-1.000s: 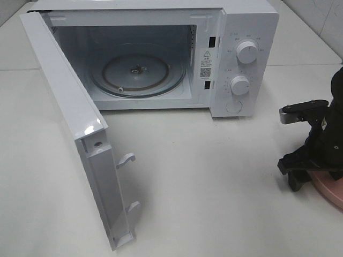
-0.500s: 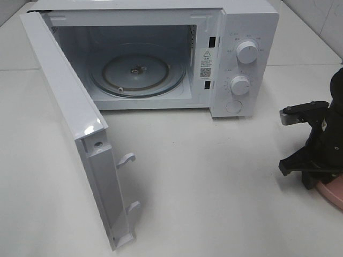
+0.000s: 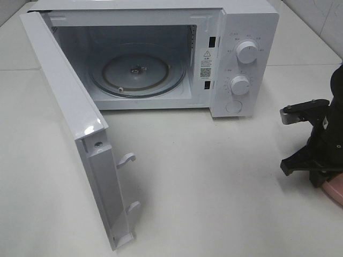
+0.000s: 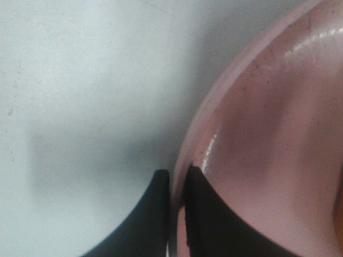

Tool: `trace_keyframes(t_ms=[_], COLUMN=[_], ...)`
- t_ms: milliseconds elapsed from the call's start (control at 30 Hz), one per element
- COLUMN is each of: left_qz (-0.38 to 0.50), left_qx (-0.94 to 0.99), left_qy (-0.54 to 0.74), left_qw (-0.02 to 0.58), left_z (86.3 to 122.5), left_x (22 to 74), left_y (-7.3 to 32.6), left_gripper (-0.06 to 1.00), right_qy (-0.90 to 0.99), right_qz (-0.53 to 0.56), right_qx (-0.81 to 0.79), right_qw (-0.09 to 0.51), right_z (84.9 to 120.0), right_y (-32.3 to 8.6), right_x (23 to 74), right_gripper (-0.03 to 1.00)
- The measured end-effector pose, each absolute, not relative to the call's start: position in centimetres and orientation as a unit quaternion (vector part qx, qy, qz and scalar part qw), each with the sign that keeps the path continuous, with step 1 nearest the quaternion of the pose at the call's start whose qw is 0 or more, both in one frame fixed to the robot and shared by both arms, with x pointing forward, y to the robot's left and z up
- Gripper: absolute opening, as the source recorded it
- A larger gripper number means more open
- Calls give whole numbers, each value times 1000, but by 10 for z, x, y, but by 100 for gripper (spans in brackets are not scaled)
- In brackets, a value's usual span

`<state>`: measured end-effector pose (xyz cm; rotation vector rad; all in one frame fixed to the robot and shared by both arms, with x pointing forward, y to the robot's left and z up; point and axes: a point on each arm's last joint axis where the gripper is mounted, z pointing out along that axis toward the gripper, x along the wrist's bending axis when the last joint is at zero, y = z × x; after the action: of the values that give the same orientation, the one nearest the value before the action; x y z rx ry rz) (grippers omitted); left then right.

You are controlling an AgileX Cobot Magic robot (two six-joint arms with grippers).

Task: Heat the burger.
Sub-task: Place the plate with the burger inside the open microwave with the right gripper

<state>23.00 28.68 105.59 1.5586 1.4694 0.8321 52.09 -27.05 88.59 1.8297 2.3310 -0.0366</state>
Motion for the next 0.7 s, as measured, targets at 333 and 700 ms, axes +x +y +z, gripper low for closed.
trace_keyframes(t_ms=[333,700], left_qz=[330,330], left_qx=[619,619], left_qy=[583,583], left_qw=[409,409], left_z=[1056,1056], left_x=[230,230], left_y=[287,287], left_gripper=[98,98], right_qy=[785,787], right_qz=[-42,-59], right_qx=[607,598], right_qw=[114,139], right_z=[901,918], right_y=[-263,-247], right_x=[513,502], right_gripper=[2,3])
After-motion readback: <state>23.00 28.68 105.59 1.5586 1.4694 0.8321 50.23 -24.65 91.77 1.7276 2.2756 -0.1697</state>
